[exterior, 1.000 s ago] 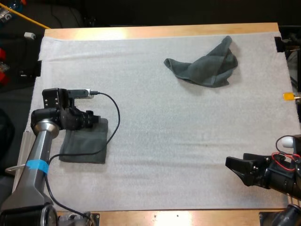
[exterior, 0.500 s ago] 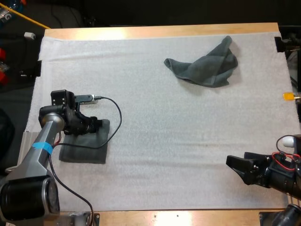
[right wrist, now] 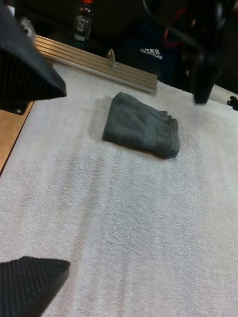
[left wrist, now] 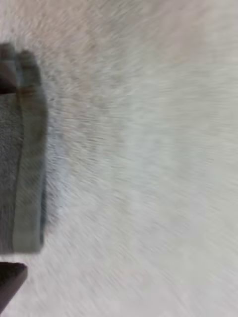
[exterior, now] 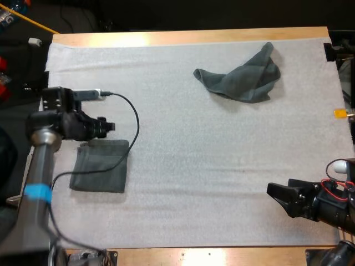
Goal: Pick towel from pile, fold and stack
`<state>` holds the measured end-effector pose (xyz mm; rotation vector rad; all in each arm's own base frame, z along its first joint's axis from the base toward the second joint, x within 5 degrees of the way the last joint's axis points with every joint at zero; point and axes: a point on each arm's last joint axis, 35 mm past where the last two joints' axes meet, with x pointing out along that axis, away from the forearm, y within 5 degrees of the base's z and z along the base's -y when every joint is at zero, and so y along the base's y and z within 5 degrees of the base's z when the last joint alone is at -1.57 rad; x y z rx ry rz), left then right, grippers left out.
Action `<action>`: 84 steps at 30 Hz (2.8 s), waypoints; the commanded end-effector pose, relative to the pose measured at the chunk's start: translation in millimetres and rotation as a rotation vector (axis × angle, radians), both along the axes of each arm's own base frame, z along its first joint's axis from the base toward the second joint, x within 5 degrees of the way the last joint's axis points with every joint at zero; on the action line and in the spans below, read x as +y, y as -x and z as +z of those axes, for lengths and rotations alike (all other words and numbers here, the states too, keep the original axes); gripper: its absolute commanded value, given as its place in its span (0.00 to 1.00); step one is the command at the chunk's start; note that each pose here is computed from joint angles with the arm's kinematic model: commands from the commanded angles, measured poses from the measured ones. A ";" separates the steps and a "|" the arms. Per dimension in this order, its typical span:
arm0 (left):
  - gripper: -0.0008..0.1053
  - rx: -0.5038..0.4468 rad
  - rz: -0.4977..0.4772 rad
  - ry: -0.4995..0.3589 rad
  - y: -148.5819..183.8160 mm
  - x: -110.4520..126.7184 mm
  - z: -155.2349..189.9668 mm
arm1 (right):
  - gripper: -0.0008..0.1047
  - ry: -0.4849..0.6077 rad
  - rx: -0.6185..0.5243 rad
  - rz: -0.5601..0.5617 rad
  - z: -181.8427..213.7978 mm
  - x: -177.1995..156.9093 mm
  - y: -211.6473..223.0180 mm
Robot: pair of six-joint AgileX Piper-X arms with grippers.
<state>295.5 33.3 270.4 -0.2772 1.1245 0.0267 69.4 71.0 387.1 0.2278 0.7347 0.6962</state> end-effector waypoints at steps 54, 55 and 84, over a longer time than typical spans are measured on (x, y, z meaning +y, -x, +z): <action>0.61 -0.363 -0.239 0.088 135.0 -43.4 119.2 | 0.62 0.273 -0.029 -0.222 -59.7 -17.8 -151.7; 0.61 -0.363 -0.236 0.084 135.0 -43.3 119.1 | 0.62 0.296 -0.035 -0.241 -56.5 -27.2 -151.0; 0.61 -0.535 -0.224 -0.016 203.0 -41.5 143.1 | 0.62 0.493 -0.342 -0.365 13.3 -67.9 -40.7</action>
